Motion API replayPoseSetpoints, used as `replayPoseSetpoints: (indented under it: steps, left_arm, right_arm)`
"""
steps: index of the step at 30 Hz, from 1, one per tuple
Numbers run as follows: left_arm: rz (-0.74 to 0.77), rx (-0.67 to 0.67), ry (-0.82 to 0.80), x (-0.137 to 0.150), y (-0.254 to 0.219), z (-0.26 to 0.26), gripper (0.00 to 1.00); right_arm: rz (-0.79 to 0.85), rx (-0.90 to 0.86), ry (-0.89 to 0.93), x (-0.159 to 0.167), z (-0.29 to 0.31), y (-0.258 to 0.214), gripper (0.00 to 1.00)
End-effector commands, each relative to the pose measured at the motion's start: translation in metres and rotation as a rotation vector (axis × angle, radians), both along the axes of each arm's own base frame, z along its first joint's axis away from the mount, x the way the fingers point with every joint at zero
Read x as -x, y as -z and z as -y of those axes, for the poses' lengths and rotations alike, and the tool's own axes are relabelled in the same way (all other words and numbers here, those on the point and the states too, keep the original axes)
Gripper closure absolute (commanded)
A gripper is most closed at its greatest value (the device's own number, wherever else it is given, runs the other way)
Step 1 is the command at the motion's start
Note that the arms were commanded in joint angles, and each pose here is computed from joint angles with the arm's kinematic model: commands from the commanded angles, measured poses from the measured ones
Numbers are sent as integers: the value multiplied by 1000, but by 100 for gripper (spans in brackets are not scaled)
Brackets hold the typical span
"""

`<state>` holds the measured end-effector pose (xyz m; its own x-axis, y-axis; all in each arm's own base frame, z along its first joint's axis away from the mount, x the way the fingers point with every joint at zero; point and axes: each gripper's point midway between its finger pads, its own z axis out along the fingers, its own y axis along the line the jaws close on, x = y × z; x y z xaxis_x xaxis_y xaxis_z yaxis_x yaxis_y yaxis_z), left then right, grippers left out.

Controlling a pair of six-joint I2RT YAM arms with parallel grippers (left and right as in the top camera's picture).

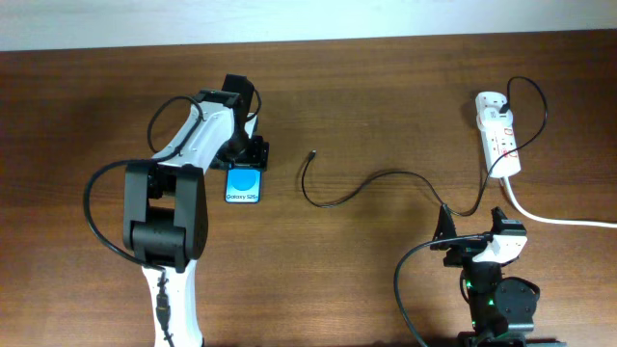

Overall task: Plug charger to phone and switch on socket
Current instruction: 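Lower the left gripper and grasp the phone's top edge, then lift the phone with the left gripper and tilt it toward center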

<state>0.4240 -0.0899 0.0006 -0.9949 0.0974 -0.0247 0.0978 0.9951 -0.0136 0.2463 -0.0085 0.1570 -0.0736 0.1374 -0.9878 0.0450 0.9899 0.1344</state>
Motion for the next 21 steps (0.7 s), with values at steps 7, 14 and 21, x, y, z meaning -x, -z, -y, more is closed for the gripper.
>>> replayPoseSetpoints:
  steps: [7, 14, 21]
  left_arm:
    - [-9, 64, -13, -17, -35, 13, 31]
    - [100, 193, 1, -46, -95, 38, 46]
    - [84, 317, -212, -52, -101, 56, 100]
  right_arm:
    - [-5, -4, -3, 0, -1, 3, 2]
    - [-5, -4, -3, 0, -1, 3, 2]
    - [-5, -4, -3, 0, -1, 3, 2]
